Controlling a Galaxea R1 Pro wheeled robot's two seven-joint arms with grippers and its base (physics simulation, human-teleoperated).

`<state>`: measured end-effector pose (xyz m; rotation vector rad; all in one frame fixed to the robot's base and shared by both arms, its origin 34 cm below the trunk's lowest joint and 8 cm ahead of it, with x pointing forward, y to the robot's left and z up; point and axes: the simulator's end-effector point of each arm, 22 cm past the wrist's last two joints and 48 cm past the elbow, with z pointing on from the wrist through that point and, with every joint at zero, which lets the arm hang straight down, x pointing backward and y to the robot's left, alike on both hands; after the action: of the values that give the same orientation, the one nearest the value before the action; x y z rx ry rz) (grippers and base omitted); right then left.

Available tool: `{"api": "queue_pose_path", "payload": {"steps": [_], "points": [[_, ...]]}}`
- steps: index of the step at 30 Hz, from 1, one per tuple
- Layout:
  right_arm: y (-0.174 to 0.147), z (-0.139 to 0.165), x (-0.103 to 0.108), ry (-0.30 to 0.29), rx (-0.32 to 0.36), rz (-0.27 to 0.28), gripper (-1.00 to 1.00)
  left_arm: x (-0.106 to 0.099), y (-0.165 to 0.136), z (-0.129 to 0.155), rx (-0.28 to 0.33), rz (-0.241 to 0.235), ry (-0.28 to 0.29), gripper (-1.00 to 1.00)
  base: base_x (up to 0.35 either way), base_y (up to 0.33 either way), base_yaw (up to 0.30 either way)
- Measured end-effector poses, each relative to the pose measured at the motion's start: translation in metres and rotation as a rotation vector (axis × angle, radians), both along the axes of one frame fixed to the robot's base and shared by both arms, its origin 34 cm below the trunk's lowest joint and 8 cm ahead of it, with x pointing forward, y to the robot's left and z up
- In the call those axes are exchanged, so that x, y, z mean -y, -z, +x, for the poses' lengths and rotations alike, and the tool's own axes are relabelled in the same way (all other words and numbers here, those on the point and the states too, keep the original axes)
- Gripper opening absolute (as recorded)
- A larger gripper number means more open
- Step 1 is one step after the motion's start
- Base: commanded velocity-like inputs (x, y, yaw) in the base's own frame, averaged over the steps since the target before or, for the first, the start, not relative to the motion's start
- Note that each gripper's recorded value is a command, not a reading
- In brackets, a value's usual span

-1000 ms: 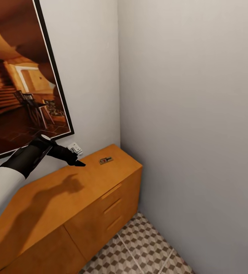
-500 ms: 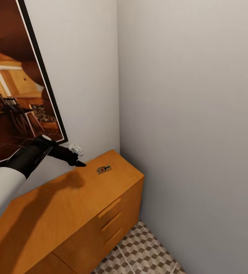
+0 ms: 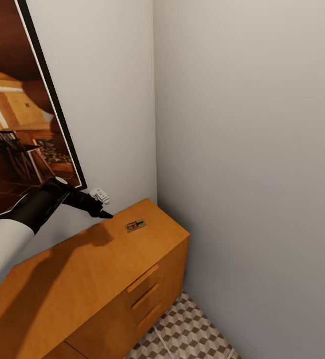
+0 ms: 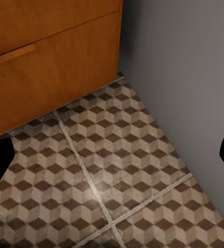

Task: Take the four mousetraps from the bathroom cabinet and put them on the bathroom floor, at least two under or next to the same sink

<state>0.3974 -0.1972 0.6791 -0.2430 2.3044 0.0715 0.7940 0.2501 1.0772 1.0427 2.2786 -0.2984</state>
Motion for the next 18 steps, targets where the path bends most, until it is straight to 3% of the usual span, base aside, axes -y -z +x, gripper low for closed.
{"api": "queue_pose_path", "payload": {"steps": [18], "points": [[0.000,0.000,0.000,0.001,0.000,0.000,1.00,0.005,0.013,-0.007,-0.020,-0.002,0.008,1.00,0.000,0.000,0.000]]}}
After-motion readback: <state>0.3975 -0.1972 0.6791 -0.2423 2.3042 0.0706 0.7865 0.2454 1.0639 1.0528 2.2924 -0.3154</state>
